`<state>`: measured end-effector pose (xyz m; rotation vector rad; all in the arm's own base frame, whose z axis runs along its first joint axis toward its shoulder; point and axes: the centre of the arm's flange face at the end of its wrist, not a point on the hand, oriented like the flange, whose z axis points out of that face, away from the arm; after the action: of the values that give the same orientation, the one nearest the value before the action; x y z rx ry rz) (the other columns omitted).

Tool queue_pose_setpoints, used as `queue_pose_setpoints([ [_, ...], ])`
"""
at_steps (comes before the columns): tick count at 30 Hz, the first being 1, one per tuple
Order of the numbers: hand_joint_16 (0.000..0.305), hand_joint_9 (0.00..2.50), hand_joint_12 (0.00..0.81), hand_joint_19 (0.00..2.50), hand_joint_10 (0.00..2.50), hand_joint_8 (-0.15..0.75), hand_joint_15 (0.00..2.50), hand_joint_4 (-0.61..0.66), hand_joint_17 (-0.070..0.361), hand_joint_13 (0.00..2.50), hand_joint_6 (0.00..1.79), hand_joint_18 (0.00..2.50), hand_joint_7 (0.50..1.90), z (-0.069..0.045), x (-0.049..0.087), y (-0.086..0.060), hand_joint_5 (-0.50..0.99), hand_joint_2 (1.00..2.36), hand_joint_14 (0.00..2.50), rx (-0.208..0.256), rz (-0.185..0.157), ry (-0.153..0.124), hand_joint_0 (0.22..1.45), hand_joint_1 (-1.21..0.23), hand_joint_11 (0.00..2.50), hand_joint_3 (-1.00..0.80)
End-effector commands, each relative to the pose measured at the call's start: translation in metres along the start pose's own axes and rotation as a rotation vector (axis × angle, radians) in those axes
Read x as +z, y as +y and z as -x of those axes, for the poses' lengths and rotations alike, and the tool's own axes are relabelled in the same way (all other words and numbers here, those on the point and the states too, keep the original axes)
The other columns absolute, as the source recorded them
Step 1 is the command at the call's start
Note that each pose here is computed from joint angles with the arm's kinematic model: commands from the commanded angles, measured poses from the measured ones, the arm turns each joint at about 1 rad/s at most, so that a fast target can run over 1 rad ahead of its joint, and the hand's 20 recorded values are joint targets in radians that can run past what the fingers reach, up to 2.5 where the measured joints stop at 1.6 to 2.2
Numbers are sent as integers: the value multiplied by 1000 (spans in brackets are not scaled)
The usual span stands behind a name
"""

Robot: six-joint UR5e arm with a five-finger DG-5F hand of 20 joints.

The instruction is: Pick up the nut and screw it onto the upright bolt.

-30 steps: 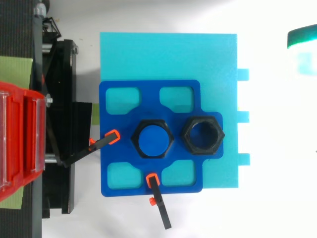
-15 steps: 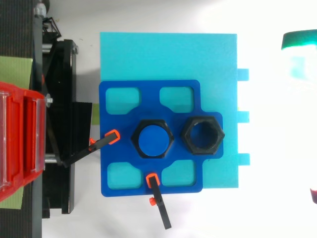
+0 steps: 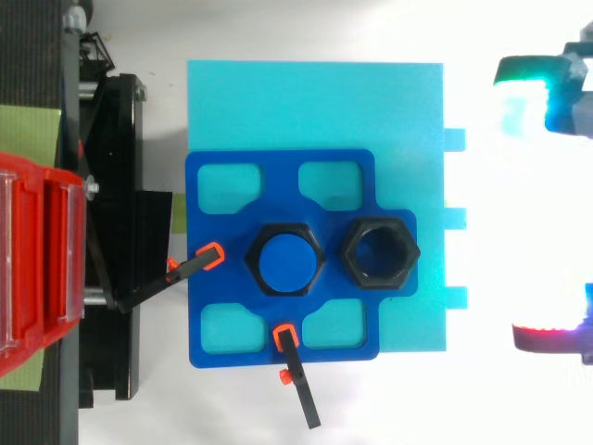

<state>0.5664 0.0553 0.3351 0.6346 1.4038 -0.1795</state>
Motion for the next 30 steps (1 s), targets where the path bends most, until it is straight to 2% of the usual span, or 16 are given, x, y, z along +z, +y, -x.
queue_pose_setpoints([
  [1, 54, 324, 424, 0, 0, 319, 0, 280, 121, 216, 502, 0, 752, -12, 2, 5, -241, 1000, 0, 15, -5, -13, 396, -735, 0, -500],
  [2, 54, 324, 424, 0, 0, 319, 0, 280, 121, 216, 502, 0, 752, -19, 3, 7, -241, 1000, 0, 20, -4, -17, 396, -735, 0, -500],
  [4, 54, 326, 423, 0, 0, 320, 0, 280, 121, 216, 502, 0, 753, -20, 5, 10, -241, 1000, 0, 28, -1, -29, 396, -731, 0, -500],
  [9, 54, 326, 423, 0, 0, 320, 0, 281, 121, 216, 502, 0, 756, -33, 5, 15, -239, 1000, 0, -2, -2, -32, 397, -719, 0, -500],
  [10, 54, 326, 424, 0, 0, 320, 0, 281, 121, 216, 502, 0, 754, -39, 5, 16, -239, 1000, 0, -9, -5, -33, 397, -717, 0, -500],
  [15, 53, 326, 421, 0, 0, 318, 0, 280, 120, 213, 502, 0, 752, -42, 4, 18, -239, 1000, 0, -37, -21, -43, 402, -704, 0, -500],
  [17, 53, 325, 422, 0, 0, 319, 0, 281, 120, 212, 502, 0, 756, -43, 6, 21, -239, 1000, 0, -44, -37, -64, 402, -702, 0, -500],
  [18, 53, 327, 422, 0, 0, 318, 0, 281, 120, 211, 502, 0, 754, -43, 6, 21, -239, 1000, 0, -44, -37, -64, 403, -700, 0, -500],
  [20, 53, 324, 421, 0, 0, 317, 0, 281, 120, 211, 502, 0, 757, -49, 5, 22, -239, 1000, 0, -54, -51, -68, 405, -690, 0, -500],
  [22, 53, 322, 420, 0, 0, 318, 0, 281, 119, 209, 502, 0, 757, -51, 5, 24, -239, 1000, 0, -51, -63, -73, 409, -684, 0, -500],
  [23, 53, 322, 419, 0, 0, 317, 0, 280, 118, 208, 502, 0, 754, -58, 5, 25, -239, 1000, 0, -51, -67, -73, 412, -678, 0, -500],
  [24, 52, 322, 417, 0, 0, 315, 0, 278, 118, 207, 502, 0, 756, -58, 5, 25, -239, 1000, 0, -44, -71, -77, 416, -671, 0, -500],
  [27, 52, 322, 417, 0, 0, 315, 0, 278, 117, 207, 502, 0, 756, -65, 5, 26, -239, 1000, 0, -43, -74, -78, 418, -660, 0, -500],
  [28, 52, 322, 417, 0, 0, 315, 0, 279, 117, 207, 502, 0, 753, -71, 5, 26, -239, 1000, 0, -55, -76, -76, 417, -662, 0, -500],
  [30, 52, 323, 418, 0, 0, 316, 0, 278, 117, 209, 502, 0, 751, -72, 5, 27, -239, 1000, 0, -58, -75, -76, 417, -661, 0, -500],
])
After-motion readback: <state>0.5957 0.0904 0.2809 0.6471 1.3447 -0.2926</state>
